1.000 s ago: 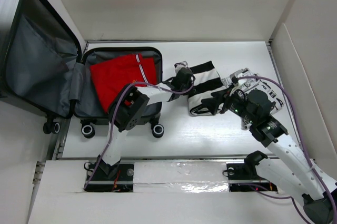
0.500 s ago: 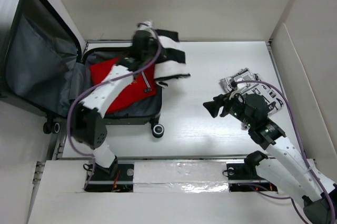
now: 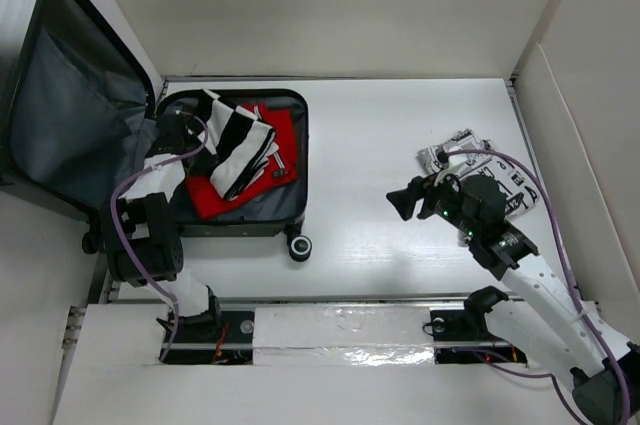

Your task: Pack the luggage

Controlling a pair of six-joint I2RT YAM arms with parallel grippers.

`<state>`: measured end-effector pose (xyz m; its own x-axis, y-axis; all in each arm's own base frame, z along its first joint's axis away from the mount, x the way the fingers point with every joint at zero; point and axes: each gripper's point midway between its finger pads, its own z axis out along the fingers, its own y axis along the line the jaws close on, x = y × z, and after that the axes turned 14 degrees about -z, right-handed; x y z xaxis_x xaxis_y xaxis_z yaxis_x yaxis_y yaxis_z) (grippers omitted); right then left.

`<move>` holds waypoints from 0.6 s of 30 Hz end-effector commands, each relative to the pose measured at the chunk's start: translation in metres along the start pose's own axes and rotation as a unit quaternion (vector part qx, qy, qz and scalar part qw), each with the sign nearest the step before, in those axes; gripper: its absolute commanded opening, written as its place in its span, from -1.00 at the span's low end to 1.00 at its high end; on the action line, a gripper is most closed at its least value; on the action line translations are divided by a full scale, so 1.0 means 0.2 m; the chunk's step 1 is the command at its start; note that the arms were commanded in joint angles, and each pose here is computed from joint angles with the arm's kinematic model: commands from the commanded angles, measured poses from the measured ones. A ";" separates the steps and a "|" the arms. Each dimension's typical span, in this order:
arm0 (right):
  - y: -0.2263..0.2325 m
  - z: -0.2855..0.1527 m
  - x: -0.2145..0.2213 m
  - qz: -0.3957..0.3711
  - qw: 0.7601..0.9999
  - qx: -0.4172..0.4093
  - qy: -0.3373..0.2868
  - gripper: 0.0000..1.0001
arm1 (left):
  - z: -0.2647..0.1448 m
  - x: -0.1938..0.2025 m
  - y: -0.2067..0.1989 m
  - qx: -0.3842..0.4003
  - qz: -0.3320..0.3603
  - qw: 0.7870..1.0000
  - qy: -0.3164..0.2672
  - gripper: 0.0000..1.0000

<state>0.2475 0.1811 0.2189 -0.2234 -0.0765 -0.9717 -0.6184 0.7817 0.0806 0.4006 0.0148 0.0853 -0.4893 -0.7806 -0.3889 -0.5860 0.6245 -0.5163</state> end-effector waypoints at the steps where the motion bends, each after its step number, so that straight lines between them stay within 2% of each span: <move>1: -0.08 0.03 -0.01 0.002 0.999 0.038 -0.014 0.51 | -0.18 0.03 0.00 0.021 -0.006 1.000 -0.005 -0.67; 2: -0.10 0.04 0.00 0.005 0.999 0.044 -0.010 0.51 | -0.17 0.05 0.03 0.016 -0.009 1.000 -0.001 -0.56; 3: -0.11 0.05 0.00 0.007 0.999 0.049 -0.008 0.51 | -0.24 0.03 0.00 0.029 -0.008 0.999 -0.020 -0.53; 5: -0.18 0.08 0.04 0.012 0.997 0.080 0.007 0.50 | -0.29 0.02 0.03 0.027 -0.022 0.999 -0.035 -0.53; 6: -0.21 0.08 0.04 0.014 0.996 0.092 0.010 0.43 | -0.34 0.01 0.01 0.040 -0.024 0.998 -0.050 -0.55; 8: -0.25 0.11 0.06 0.015 0.993 0.110 0.024 0.36 | -0.39 0.03 0.01 0.051 -0.030 0.997 -0.056 -0.76; 12: -0.25 0.13 0.03 0.013 0.994 0.106 0.026 0.39 | -0.50 0.02 -0.05 0.090 -0.037 0.992 -0.081 -0.81; 13: -0.26 0.13 0.04 0.011 0.994 0.110 0.024 0.43 | -0.52 0.01 -0.06 0.097 -0.037 0.991 -0.086 -0.58; 15: -0.35 0.11 0.03 0.010 0.987 0.158 0.023 0.65 | -0.54 -0.03 -0.07 0.093 -0.040 0.990 -0.100 0.12; 16: -0.38 0.10 0.03 0.004 0.984 0.174 0.026 0.69 | -0.54 -0.03 -0.07 0.091 -0.039 0.990 -0.102 0.66; 18: -0.49 0.08 0.05 0.001 0.973 0.225 0.043 0.70 | -0.57 -0.04 -0.06 0.088 -0.040 0.989 -0.111 0.97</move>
<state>0.2938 0.1394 0.1679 -0.3640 -0.1240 -0.9231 -0.3705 0.9286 0.0214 0.3379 0.0100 0.1621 -0.3302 -0.8241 -0.4602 -0.5034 0.5662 -0.6527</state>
